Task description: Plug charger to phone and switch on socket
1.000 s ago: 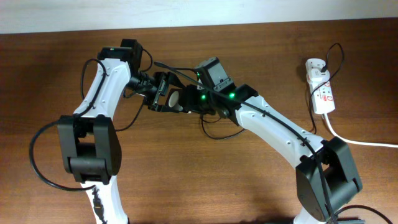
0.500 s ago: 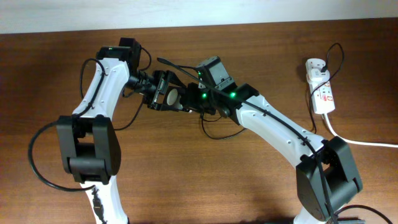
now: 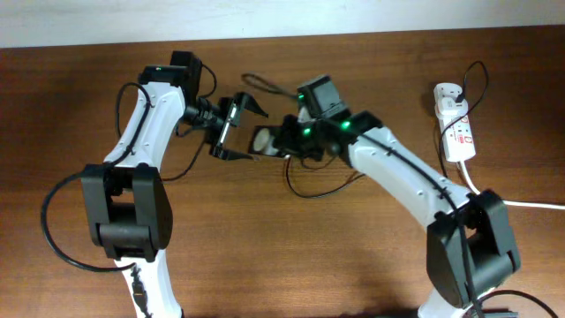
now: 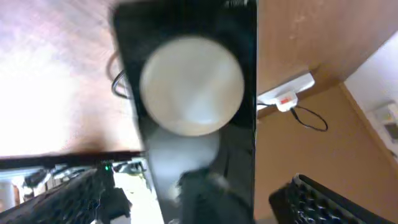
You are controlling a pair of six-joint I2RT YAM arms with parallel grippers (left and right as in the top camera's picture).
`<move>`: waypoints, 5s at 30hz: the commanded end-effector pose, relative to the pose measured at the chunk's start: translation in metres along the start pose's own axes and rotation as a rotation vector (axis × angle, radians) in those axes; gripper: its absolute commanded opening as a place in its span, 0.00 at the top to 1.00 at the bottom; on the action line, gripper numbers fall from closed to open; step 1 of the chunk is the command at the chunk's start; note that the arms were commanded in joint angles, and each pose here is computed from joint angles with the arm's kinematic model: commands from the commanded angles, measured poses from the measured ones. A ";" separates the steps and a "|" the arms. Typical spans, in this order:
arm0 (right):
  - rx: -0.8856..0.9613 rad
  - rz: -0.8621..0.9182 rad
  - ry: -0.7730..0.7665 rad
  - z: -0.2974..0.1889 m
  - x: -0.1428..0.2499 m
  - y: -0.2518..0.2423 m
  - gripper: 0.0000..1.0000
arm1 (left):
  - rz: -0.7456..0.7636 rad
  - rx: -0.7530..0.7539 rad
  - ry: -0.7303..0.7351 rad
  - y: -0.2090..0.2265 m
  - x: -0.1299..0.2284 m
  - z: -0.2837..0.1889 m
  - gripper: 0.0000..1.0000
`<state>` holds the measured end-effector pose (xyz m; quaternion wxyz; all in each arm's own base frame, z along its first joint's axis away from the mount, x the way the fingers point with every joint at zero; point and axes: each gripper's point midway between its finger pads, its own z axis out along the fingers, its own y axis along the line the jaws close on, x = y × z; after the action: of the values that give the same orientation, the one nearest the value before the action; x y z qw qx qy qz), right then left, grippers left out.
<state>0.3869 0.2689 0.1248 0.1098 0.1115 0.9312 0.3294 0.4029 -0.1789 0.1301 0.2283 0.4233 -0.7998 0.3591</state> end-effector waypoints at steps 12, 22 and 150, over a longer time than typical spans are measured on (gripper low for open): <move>-0.044 -0.039 -0.166 -0.156 -0.021 -0.022 0.96 | 0.540 0.237 -0.003 -0.064 0.003 -0.009 0.01; -0.383 0.205 -0.547 -0.217 -0.008 -0.068 0.96 | 0.898 0.486 0.096 -0.113 0.040 -0.031 0.03; 0.328 -0.126 -0.057 0.094 -0.010 -0.094 0.78 | 1.098 0.785 -0.066 -0.116 -0.019 -0.197 1.00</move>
<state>0.4061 0.2490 0.0055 0.1388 0.0641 0.9732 0.1719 0.5261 -0.0631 0.2854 -0.1820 0.0352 -0.7185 0.6704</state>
